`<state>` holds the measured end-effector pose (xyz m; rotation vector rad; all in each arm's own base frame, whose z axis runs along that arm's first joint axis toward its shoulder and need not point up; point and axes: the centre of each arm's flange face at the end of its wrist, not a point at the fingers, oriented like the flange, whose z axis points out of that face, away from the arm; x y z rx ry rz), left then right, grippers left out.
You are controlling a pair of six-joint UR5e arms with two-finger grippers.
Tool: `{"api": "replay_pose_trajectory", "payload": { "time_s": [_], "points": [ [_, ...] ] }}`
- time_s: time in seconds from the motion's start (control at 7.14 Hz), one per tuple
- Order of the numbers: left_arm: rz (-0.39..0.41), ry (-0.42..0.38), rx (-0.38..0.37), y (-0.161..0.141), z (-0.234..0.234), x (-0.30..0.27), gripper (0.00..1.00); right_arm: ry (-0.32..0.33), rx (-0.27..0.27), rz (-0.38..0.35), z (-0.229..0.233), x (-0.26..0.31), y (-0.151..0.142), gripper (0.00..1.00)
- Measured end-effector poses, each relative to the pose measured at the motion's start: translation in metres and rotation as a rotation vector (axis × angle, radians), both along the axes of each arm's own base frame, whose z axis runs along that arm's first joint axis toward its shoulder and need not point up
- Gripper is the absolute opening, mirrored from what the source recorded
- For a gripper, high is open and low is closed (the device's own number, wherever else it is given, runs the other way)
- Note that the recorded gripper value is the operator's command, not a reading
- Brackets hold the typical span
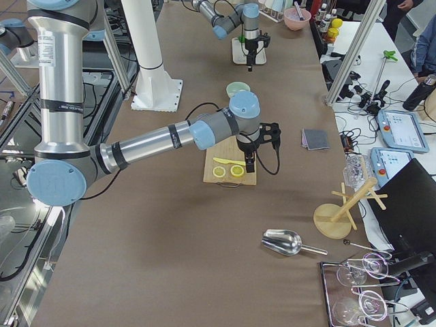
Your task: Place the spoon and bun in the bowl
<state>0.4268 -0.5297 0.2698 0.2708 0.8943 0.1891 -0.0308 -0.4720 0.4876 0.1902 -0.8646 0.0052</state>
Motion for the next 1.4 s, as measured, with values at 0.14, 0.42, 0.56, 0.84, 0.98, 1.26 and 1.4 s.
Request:
{"api": "replay_pose_trajectory", "payload": {
  "time_s": [0.14,0.42,0.56,0.84,0.98,1.26,1.4],
  "points": [
    [0.011,-0.084,0.028,-0.005,0.027,-0.059,0.97,0.020,0.023,-0.026,0.018,0.015,0.004,1.00],
    [0.055,-0.169,0.043,-0.015,0.096,-0.201,0.97,0.047,0.048,-0.073,0.044,0.031,0.002,1.00],
    [0.087,-0.173,0.058,-0.013,0.135,-0.272,0.98,0.053,0.053,-0.086,0.051,0.034,-0.001,1.00],
    [0.135,-0.207,0.115,0.012,0.207,-0.386,0.98,0.057,0.054,-0.093,0.056,0.035,-0.004,1.00],
    [0.149,-0.221,0.112,0.031,0.237,-0.416,0.98,0.058,0.055,-0.094,0.056,0.035,-0.005,1.00],
    [0.160,-0.224,0.073,0.058,0.273,-0.437,0.98,0.059,0.052,-0.095,0.058,0.034,-0.009,1.00],
    [0.154,-0.224,0.060,0.063,0.280,-0.443,0.98,0.060,0.042,-0.096,0.063,0.034,-0.011,1.00]
  ]
}}
